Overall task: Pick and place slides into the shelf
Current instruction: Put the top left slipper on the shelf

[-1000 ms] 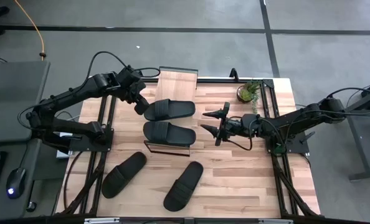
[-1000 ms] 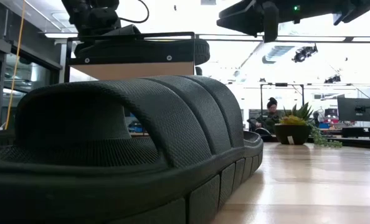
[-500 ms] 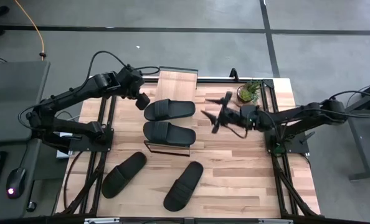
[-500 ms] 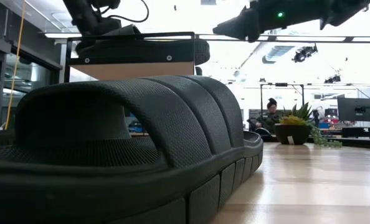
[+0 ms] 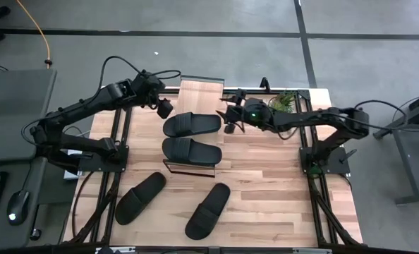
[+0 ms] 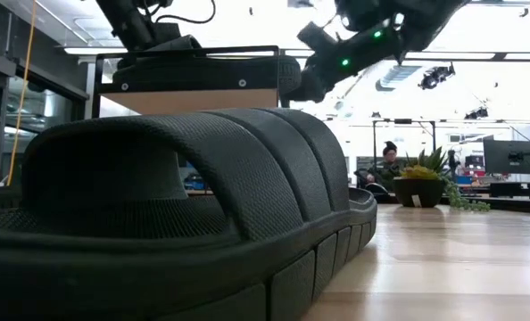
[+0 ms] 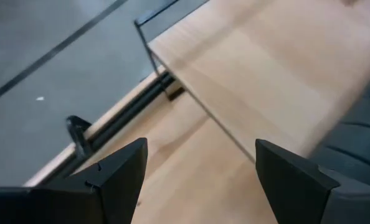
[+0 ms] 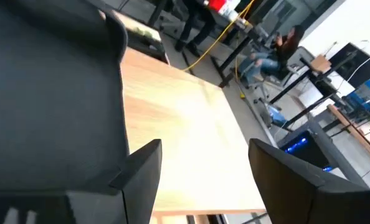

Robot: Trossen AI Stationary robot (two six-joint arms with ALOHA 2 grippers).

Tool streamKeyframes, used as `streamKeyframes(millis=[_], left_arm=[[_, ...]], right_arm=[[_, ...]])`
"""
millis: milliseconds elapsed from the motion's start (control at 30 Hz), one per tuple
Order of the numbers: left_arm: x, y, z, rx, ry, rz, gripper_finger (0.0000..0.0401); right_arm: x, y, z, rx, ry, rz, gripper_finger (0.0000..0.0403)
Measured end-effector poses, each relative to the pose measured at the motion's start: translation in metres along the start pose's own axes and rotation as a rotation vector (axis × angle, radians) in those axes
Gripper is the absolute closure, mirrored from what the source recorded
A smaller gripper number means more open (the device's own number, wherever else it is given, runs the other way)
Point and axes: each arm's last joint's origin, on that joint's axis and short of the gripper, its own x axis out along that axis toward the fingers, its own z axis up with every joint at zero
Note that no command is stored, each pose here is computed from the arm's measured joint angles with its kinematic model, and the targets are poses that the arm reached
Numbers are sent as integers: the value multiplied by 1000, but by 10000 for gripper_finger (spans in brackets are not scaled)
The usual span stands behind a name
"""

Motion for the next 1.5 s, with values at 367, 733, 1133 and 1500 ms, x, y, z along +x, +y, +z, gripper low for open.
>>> streamKeyframes(millis=[367, 733, 1133, 1500], left_arm=[[39, 15, 2, 3, 121, -3, 121], [43, 22, -4, -33, 196, -129, 121], [40, 20, -11, -43, 269, -214, 121], [37, 15, -15, -66, 327, -368, 121]], right_arm=[[16, -2, 9, -4, 16, 9, 171], [15, 5, 0, 16, 97, 101, 171], [14, 6, 1, 22, 75, 151, 171], [-4, 0, 10, 56, 22, 294, 171]])
